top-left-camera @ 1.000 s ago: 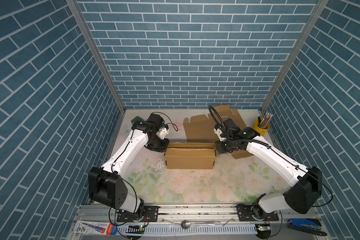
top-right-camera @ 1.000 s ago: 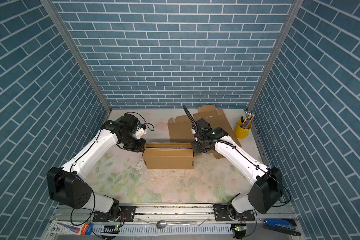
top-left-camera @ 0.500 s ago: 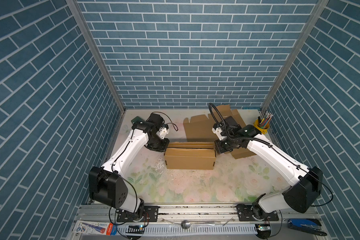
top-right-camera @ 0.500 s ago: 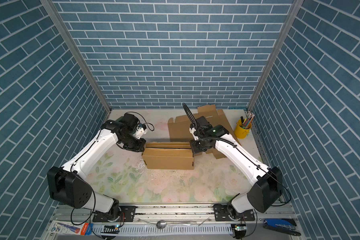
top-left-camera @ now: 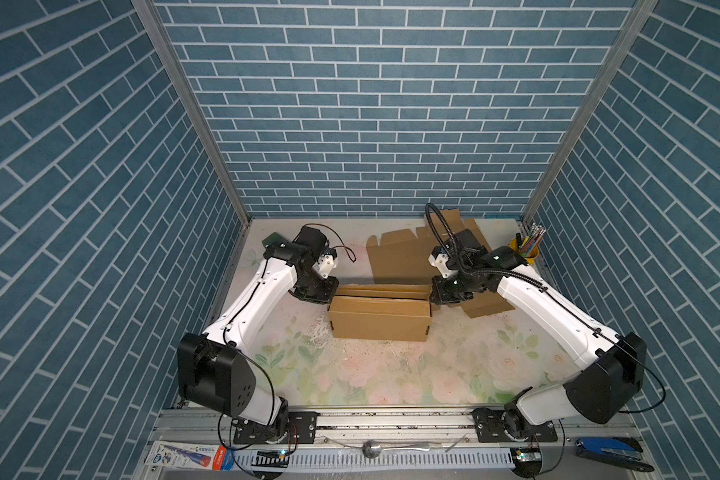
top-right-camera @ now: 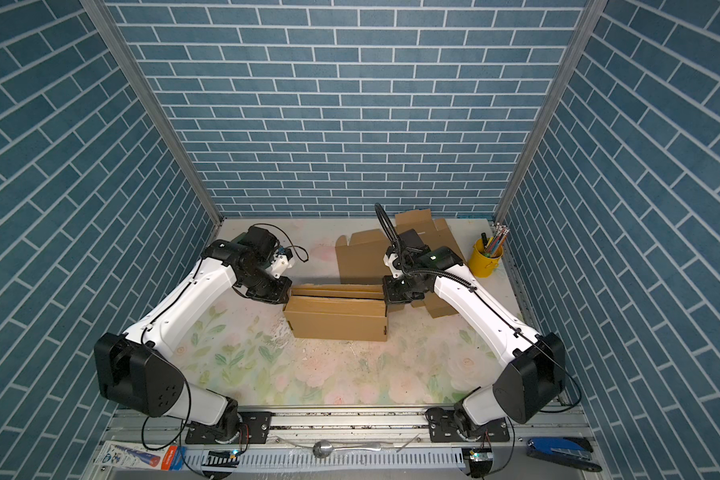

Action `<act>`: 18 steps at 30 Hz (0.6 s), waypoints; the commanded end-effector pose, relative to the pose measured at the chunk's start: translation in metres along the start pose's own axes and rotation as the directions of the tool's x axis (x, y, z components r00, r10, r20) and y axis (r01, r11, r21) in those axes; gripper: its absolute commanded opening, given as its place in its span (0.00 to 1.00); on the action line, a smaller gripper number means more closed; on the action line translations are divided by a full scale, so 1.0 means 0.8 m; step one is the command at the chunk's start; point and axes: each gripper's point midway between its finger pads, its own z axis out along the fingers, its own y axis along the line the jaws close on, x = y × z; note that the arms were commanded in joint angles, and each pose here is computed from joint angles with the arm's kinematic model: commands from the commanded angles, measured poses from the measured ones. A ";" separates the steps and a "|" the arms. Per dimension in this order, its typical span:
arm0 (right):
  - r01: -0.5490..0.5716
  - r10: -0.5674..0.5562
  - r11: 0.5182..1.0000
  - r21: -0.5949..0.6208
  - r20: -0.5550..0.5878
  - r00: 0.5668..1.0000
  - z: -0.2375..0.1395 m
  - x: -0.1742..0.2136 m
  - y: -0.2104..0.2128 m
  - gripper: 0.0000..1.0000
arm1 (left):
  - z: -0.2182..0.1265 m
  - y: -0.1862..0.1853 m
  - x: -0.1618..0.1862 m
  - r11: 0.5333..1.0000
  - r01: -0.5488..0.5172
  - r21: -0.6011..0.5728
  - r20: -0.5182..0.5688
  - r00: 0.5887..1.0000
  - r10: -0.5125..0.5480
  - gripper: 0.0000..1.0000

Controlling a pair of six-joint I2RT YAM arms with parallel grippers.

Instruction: Fold the paper box

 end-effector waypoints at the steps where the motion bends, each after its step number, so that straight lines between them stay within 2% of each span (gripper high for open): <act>1: -0.031 0.031 0.997 -0.064 0.000 1.000 -0.002 0.008 0.011 0.00 | 0.018 0.001 0.023 1.000 0.008 0.001 -0.108 0.994 -0.008 0.00; 18: -0.035 0.036 0.999 0.037 -0.026 0.999 0.022 0.024 -0.015 0.00 | 0.017 -0.004 0.019 1.000 0.004 0.004 -0.101 0.995 -0.004 0.00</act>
